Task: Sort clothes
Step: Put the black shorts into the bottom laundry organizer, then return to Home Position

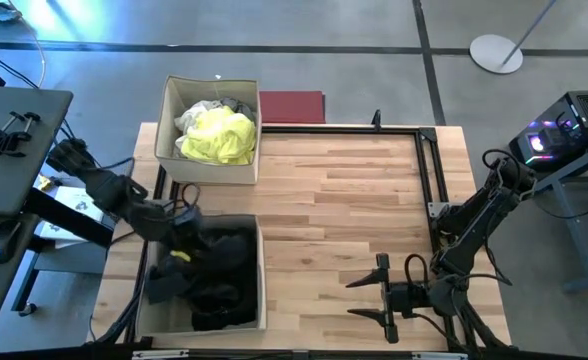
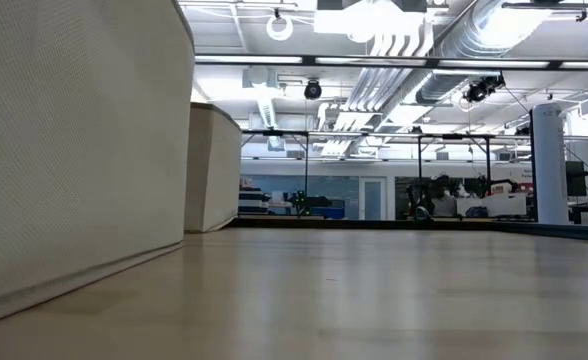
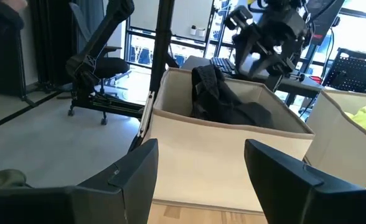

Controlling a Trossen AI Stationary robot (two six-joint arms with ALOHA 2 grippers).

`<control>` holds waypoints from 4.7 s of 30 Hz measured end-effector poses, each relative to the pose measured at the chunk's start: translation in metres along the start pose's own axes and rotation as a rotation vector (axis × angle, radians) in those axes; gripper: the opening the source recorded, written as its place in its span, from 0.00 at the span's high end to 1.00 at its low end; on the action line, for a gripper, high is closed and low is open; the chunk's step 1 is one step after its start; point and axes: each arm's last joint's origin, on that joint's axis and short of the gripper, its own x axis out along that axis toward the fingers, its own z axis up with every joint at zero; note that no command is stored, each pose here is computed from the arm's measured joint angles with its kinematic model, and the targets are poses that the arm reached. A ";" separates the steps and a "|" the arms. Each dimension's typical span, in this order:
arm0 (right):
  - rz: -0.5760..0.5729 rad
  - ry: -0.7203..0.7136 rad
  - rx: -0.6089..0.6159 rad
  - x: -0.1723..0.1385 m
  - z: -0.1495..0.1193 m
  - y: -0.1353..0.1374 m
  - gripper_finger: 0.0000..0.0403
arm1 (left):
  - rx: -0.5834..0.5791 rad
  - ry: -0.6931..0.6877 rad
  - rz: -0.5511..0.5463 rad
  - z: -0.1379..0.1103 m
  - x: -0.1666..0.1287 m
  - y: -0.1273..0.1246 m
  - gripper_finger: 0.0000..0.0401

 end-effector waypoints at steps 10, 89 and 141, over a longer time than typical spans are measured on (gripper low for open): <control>-0.005 0.000 0.002 0.001 0.000 -0.001 0.44 | -0.191 0.421 0.181 -0.041 0.038 -0.002 0.82; -0.322 -0.051 0.587 -0.062 -0.128 -0.198 1.00 | 0.618 -0.785 0.212 0.015 -0.024 0.138 1.00; -0.115 -0.103 0.604 -0.134 -0.123 -0.212 1.00 | 0.625 -0.975 0.112 -0.080 0.035 0.164 1.00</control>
